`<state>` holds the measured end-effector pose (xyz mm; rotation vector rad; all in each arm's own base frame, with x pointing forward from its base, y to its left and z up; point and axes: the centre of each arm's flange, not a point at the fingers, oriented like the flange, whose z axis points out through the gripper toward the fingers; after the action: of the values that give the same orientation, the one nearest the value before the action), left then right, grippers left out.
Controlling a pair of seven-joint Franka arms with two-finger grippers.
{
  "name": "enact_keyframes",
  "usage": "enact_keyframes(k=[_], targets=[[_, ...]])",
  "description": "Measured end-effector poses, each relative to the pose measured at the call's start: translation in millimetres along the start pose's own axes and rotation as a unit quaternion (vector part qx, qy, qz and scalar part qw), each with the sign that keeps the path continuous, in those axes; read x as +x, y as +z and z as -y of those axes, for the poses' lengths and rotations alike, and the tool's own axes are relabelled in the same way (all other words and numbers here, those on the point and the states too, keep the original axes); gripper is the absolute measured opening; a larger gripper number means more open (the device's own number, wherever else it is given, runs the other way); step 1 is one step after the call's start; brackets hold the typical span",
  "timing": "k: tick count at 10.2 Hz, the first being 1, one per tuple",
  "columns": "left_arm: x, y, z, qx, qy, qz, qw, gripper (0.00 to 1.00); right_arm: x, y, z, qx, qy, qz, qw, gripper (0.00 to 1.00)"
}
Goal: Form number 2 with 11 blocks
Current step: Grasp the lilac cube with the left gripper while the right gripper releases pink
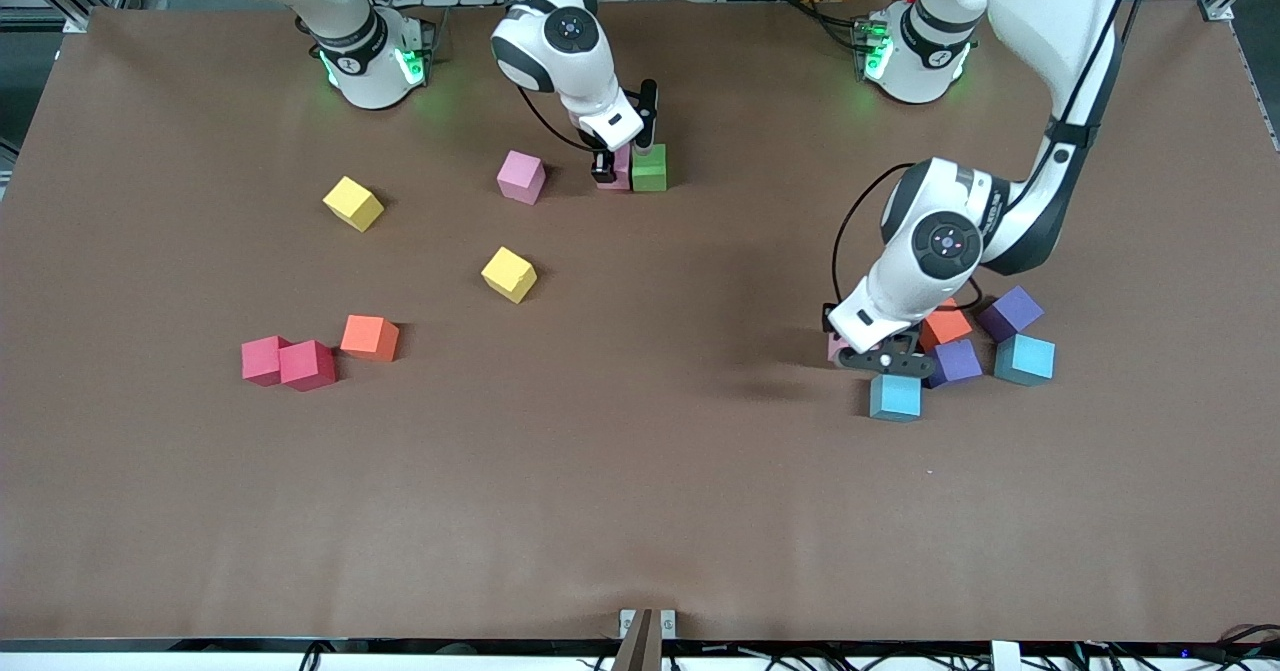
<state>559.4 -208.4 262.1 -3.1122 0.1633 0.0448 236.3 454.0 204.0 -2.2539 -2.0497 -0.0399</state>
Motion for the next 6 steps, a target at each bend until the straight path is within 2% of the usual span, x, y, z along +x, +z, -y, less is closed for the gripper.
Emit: enact_keyframes(k=[3, 6], targets=[[-3, 5, 16, -0.011, -0.077, 0.012, 0.997, 0.55, 0, 1, 0, -0.001, 0.000, -0.002, 1.000, 0.56], [-16, 7, 8, -0.027, -0.186, 0.030, 0.982, 0.55, 0, 1, 0, -0.001, 0.001, -0.002, 1.000, 0.56]])
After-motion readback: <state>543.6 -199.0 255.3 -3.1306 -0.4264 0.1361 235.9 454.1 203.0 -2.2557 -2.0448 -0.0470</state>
